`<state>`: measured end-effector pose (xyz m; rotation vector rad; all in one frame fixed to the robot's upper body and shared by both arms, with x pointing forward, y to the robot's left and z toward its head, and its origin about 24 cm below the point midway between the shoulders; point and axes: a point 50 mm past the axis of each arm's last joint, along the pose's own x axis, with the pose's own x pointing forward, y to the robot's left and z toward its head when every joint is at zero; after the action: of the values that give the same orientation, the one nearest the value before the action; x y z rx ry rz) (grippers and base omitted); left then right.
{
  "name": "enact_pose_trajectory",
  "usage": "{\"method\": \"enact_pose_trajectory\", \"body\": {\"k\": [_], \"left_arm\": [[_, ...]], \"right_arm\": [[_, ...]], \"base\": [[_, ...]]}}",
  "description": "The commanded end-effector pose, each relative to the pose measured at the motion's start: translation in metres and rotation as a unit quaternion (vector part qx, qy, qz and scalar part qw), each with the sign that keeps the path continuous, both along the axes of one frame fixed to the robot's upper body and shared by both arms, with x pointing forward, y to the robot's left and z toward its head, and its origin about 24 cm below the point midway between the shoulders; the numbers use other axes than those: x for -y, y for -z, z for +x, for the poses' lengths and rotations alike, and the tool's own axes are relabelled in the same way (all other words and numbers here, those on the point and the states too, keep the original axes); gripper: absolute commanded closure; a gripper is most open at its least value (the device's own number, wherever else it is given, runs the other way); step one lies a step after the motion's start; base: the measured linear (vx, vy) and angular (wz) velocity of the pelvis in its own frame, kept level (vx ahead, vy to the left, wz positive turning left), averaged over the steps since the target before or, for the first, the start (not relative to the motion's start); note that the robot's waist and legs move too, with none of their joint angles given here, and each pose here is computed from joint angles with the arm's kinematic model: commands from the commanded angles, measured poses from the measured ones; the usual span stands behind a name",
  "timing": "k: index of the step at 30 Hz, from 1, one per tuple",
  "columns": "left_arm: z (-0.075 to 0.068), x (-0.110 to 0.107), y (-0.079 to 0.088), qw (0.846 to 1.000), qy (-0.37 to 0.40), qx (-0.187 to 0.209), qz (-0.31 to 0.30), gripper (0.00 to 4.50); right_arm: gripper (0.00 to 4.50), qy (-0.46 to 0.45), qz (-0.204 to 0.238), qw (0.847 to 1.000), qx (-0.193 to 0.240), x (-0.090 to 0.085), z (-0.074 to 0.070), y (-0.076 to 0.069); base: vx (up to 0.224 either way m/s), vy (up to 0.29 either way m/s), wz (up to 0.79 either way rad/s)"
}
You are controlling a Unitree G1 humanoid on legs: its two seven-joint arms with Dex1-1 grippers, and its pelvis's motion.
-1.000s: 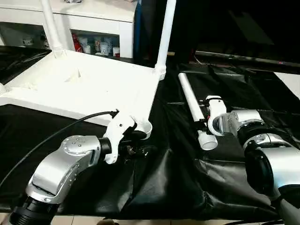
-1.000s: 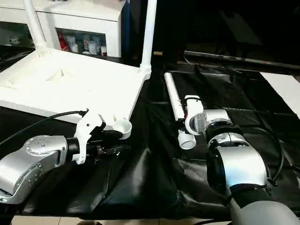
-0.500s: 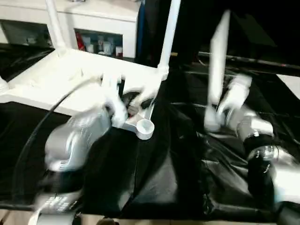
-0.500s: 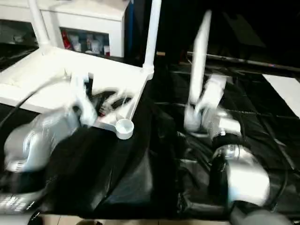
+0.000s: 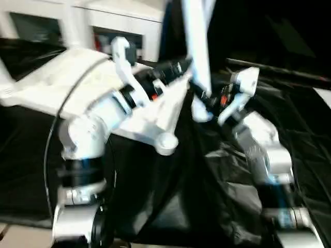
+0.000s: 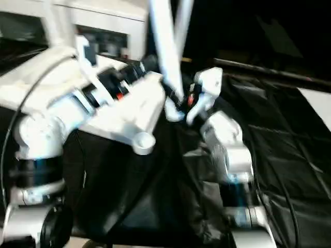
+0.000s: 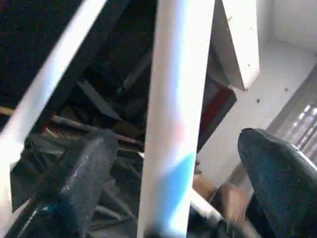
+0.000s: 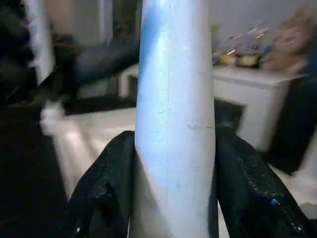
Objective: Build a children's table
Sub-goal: Pick table leg
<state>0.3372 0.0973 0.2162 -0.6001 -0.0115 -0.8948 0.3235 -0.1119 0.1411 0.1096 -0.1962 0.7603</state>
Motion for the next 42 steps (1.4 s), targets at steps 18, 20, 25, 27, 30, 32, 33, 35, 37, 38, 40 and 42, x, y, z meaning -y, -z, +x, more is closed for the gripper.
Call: {"method": "enact_pose_trajectory", "body": {"k": [18, 20, 25, 27, 30, 32, 33, 35, 37, 38, 40, 42], "left_arm": [[0.01, 0.003, 0.015, 0.995, -0.072, -0.075, 0.001, 0.94], [0.01, 0.005, 0.015, 0.995, -0.071, -0.074, 0.007, 1.15], [0.012, 0.005, 0.015, 0.993, -0.085, -0.079, 0.007, 1.54], [0.014, 0.004, 0.015, 0.992, -0.093, -0.083, 0.003, 1.68], [0.014, 0.002, 0.016, 0.991, -0.099, -0.091, -0.003, 2.03], [0.014, 0.002, 0.016, 0.991, -0.098, -0.091, -0.004, 2.15], [0.015, 0.002, 0.016, 0.991, -0.098, -0.091, -0.003, 2.21], [0.015, 0.003, 0.017, 0.992, -0.093, -0.091, -0.003, 2.48], [0.015, 0.005, 0.016, 0.992, -0.088, -0.089, -0.004, 2.55], [0.016, 0.006, 0.016, 0.992, -0.088, -0.088, -0.005, 2.6], [0.015, 0.006, 0.014, 0.993, -0.08, -0.084, -0.008, 2.63], [0.014, 0.006, 0.012, 0.995, -0.07, -0.069, -0.005, 2.64]], "right_arm": [[2.61, -0.046, -0.072, 0.996, -0.013, -0.027, -0.01, 0.006], [2.61, -0.044, -0.072, 0.996, -0.015, -0.028, -0.01, 0.006], [2.61, -0.041, -0.077, 0.996, -0.015, -0.031, -0.008, 0.006], [2.61, -0.04, -0.079, 0.996, -0.015, -0.031, -0.008, 0.006], [2.61, -0.037, -0.082, 0.996, -0.013, -0.033, -0.007, 0.006], [2.61, -0.035, -0.082, 0.996, -0.012, -0.033, -0.007, 0.006], [2.61, -0.033, -0.082, 0.996, -0.01, -0.034, -0.007, 0.005], [2.61, -0.028, -0.08, 0.996, -0.01, -0.035, -0.007, 0.005], [2.61, -0.021, -0.078, 0.997, -0.011, -0.034, -0.007, 0.005], [2.61, -0.019, -0.076, 0.997, -0.01, -0.033, -0.007, 0.005], [2.61, -0.016, -0.076, 0.997, -0.006, -0.034, -0.006, 0.004], [2.61, -0.035, -0.053, 0.998, 0.006, -0.038, -0.007, 0.0]], "base": [[0.0, 0.0, 0.0], [0.0, 0.0, 0.0], [0.0, 0.0, 0.0], [0.0, 0.0, 0.0], [0.0, 0.0, 0.0], [0.0, 0.0, 0.0], [0.0, 0.0, 0.0], [0.0, 0.0, 0.0], [0.0, 0.0, 0.0], [0.0, 0.0, 0.0], [0.0, 0.0, 0.0], [0.0, 0.0, 0.0]]}}
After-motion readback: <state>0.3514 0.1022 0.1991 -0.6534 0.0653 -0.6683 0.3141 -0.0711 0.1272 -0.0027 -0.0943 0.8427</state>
